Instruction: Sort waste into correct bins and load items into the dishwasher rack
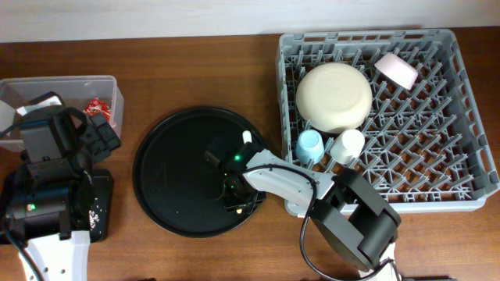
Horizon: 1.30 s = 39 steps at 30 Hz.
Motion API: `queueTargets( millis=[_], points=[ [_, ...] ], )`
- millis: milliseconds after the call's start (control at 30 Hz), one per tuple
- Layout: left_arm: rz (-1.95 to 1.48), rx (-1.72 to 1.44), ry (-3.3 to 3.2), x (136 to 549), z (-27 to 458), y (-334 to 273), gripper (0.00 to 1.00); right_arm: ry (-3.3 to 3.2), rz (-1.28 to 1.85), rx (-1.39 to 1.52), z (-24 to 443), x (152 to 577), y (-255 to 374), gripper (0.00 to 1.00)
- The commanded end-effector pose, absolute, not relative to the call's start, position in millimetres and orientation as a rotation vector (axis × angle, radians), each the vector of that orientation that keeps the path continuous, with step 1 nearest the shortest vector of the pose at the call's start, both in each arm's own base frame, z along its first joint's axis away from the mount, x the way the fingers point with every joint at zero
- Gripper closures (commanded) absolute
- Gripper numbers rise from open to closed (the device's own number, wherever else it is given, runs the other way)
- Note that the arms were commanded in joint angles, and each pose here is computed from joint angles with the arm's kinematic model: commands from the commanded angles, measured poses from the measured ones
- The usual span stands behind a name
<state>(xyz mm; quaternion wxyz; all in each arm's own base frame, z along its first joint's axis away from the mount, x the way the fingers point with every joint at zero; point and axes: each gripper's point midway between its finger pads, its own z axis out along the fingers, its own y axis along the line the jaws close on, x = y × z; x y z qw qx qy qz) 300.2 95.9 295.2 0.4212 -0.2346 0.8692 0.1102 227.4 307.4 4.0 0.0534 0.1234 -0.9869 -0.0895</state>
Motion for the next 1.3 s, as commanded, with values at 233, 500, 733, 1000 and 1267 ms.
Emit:
queueTargets(
  millis=[233, 500, 733, 1000, 1267],
  points=[
    [0.287, -0.599, 2.164, 299, 298, 99, 0.01, -2.996, -0.135, 0.391, -21, 221, 298, 0.75],
    [0.287, -0.599, 2.164, 299, 298, 99, 0.01, -3.054, -0.133, 0.396, -4, 231, 296, 0.82],
    [0.287, -0.599, 2.164, 299, 298, 99, 0.01, -3.07, -0.14, 0.4, 1, 235, 298, 0.83],
    [0.287, -0.599, 2.164, 299, 298, 99, 0.01, -3.093, -0.17, 0.405, 13, 237, 300, 0.96],
    [0.287, -0.599, 2.164, 299, 298, 99, 0.01, -3.105, -0.186, 0.473, 13, 235, 309, 0.96]
  ],
)
